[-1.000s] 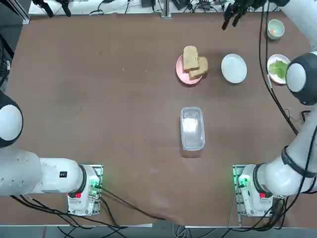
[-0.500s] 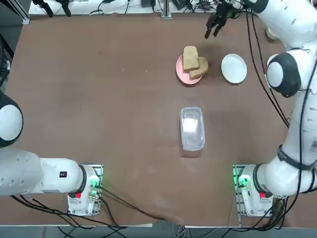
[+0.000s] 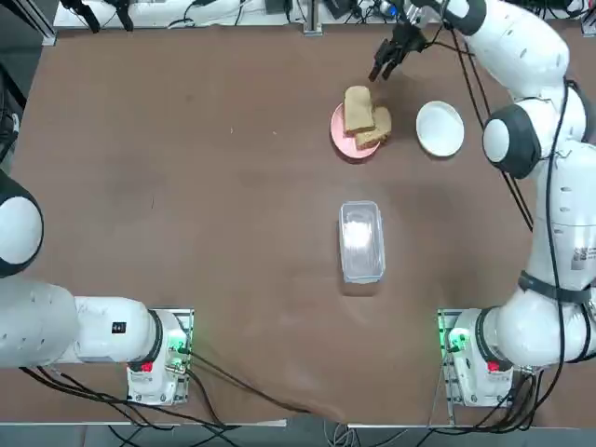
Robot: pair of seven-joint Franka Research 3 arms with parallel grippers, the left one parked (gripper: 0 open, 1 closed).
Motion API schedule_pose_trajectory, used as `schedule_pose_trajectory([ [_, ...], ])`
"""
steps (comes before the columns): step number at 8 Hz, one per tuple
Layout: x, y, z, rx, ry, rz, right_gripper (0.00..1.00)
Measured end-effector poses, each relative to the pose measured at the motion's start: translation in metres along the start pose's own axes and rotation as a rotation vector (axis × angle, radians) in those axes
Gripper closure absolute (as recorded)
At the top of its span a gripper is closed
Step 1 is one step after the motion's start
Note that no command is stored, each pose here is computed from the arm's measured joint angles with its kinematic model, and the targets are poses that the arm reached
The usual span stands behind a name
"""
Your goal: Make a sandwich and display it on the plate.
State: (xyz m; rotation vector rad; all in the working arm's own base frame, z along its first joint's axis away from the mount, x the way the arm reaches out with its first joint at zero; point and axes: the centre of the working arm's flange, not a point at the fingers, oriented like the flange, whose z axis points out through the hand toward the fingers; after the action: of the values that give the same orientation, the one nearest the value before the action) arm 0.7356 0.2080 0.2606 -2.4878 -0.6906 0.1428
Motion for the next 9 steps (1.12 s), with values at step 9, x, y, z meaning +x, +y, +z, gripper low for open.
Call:
schedule_pose_trajectory([
  [9, 0.008, 0.032, 0.057, 0.081, 0.104, 0.045, 0.06],
])
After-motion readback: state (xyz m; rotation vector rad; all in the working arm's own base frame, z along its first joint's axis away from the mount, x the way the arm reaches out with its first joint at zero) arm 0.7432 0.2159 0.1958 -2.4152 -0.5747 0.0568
